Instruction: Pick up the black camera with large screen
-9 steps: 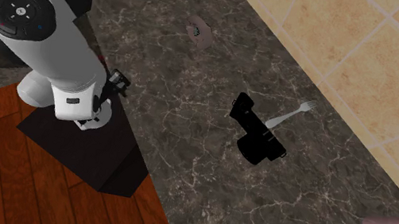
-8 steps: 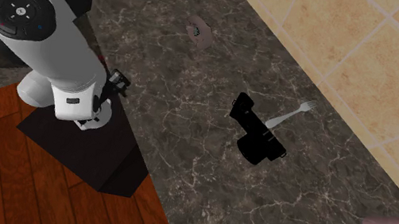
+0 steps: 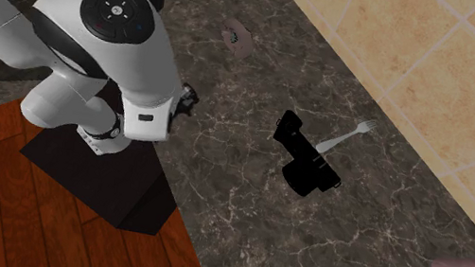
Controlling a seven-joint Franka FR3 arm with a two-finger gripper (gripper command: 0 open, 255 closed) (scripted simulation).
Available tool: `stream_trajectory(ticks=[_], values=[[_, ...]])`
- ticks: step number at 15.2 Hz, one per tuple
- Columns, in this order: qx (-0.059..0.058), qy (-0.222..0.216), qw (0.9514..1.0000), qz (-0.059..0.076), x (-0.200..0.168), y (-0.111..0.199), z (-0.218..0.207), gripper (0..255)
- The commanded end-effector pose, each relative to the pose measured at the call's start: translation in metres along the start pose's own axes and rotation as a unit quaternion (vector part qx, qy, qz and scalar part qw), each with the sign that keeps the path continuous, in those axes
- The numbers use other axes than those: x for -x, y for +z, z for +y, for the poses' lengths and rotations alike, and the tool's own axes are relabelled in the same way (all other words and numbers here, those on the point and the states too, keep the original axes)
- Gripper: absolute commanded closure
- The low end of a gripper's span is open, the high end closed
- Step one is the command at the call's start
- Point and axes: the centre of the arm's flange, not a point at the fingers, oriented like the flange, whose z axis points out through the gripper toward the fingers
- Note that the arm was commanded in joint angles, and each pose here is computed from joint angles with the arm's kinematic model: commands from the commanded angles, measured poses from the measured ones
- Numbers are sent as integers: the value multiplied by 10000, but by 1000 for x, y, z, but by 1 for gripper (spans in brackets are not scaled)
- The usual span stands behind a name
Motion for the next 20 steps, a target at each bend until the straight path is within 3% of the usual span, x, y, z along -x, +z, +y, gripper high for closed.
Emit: stream_trajectory(ticks=[1, 20], values=[[-1, 116, 9999, 16, -18, -3, -20, 0], [46, 1172, 9930, 157, -208, -22, -178, 0]])
